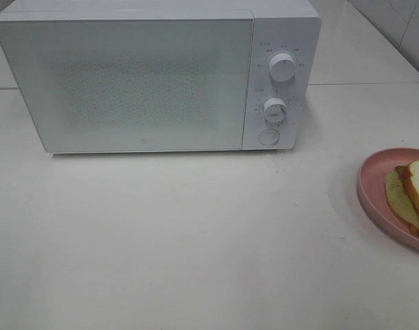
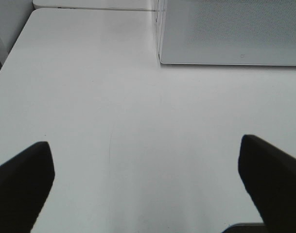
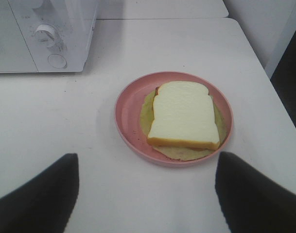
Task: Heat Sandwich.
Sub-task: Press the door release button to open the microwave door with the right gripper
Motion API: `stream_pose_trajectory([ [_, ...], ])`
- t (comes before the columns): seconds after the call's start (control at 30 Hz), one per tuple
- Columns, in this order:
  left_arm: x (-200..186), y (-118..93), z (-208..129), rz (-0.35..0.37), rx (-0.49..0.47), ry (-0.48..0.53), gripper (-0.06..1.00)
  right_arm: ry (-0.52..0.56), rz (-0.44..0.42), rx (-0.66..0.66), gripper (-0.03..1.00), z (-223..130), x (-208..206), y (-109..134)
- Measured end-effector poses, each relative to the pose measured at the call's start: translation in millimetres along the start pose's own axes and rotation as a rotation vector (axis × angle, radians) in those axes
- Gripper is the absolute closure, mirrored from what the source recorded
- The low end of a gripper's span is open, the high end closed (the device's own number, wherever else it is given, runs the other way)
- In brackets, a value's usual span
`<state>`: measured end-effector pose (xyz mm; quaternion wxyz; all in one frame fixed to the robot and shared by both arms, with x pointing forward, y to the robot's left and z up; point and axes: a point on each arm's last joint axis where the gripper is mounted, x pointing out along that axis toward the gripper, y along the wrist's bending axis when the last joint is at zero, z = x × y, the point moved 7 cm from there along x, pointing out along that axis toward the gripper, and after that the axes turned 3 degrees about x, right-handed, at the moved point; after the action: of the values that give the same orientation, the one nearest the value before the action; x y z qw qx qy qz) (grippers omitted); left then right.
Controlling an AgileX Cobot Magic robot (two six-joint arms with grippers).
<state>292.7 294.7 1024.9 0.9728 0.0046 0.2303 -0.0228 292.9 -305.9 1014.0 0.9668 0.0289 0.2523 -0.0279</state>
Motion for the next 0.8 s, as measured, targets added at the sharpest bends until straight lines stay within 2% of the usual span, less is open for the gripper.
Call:
stream_pose_trajectory([
  [0.6, 0.0, 0.0, 0.0, 0.000, 0.000, 0.000, -0.03, -0.001, 0.000, 0.000, 0.22, 0.6, -0.6, 0.0],
  [0.8, 0.0, 0.0, 0.0, 0.000, 0.000, 0.000, -0.03, 0.014, -0.001, -0.002, 0.22, 15.9, 0.3, 1.3],
])
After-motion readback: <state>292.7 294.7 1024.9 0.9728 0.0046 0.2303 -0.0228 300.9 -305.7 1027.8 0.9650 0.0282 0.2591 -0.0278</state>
